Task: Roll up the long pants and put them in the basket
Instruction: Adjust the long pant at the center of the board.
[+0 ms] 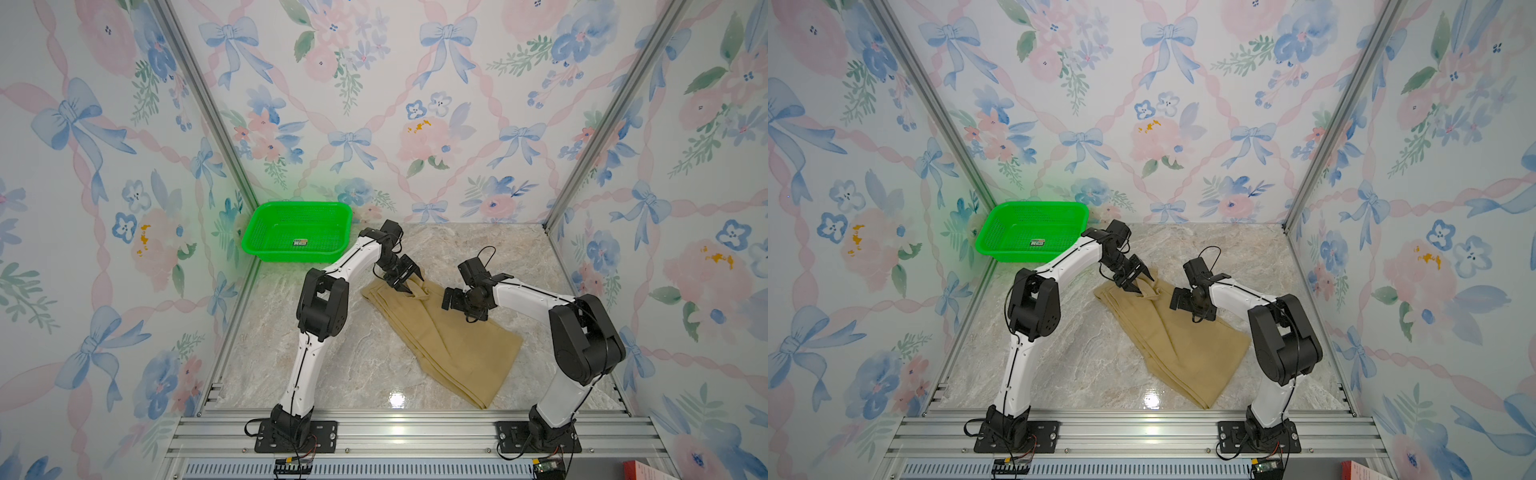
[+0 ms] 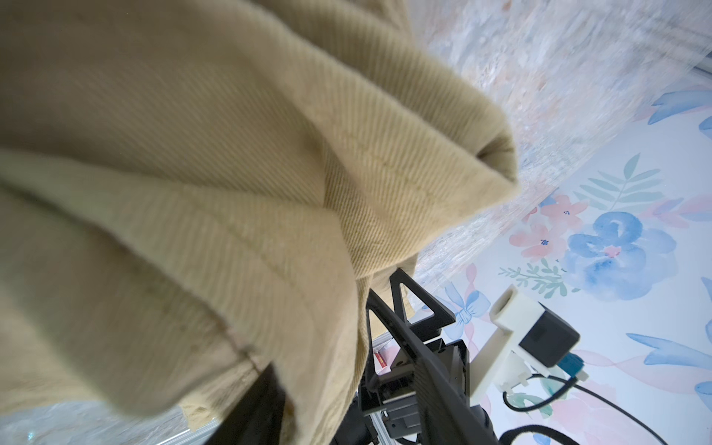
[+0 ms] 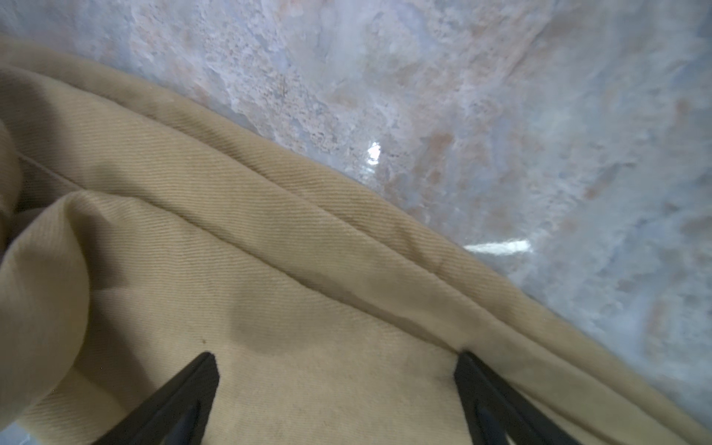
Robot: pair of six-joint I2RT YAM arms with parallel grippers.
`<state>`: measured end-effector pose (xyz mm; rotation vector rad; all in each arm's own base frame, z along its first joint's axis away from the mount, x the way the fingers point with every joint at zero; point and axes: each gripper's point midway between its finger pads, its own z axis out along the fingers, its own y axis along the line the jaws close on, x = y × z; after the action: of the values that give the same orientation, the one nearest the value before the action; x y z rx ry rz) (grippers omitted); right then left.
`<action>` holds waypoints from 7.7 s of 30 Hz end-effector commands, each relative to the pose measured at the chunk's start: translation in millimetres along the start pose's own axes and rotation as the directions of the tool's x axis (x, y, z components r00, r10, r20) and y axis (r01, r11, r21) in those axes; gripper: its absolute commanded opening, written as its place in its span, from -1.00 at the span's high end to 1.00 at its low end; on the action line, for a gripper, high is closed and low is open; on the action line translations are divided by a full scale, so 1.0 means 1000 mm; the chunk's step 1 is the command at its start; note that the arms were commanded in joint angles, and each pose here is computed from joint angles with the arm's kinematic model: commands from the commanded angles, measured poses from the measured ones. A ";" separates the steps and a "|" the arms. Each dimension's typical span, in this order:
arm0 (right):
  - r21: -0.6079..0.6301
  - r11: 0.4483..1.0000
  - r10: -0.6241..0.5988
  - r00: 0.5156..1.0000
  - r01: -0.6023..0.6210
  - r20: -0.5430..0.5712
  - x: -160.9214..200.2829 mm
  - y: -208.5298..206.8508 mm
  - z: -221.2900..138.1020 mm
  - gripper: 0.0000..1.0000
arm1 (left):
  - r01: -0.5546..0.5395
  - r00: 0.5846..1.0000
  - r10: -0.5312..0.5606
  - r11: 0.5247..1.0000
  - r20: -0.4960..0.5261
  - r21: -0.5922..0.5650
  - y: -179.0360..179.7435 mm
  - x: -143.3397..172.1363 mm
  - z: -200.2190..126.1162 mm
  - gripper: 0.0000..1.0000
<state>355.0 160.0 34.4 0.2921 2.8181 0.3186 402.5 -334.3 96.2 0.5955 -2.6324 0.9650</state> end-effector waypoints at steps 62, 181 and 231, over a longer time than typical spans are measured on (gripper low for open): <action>-0.013 1.000 0.030 0.993 -0.029 0.113 0.017 -0.041 -0.050 -1.00 | 0.158 0.981 -0.149 0.985 0.122 -0.072 0.072 -0.032 -0.066 0.04; 0.146 0.984 -0.120 0.987 0.104 0.104 0.032 -0.048 -0.063 -1.00 | 0.161 0.958 -0.105 0.967 0.267 -0.199 0.102 -0.018 -0.124 -0.08; 0.093 0.832 -0.541 0.837 0.547 -0.082 0.010 0.092 -0.054 -1.00 | -0.291 0.830 0.198 0.952 0.522 0.101 -0.061 -0.084 -0.167 -0.98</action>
<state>339.6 277.1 108.0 -0.5308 2.7728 0.1681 571.6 -230.9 198.4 0.7660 -3.1814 1.3126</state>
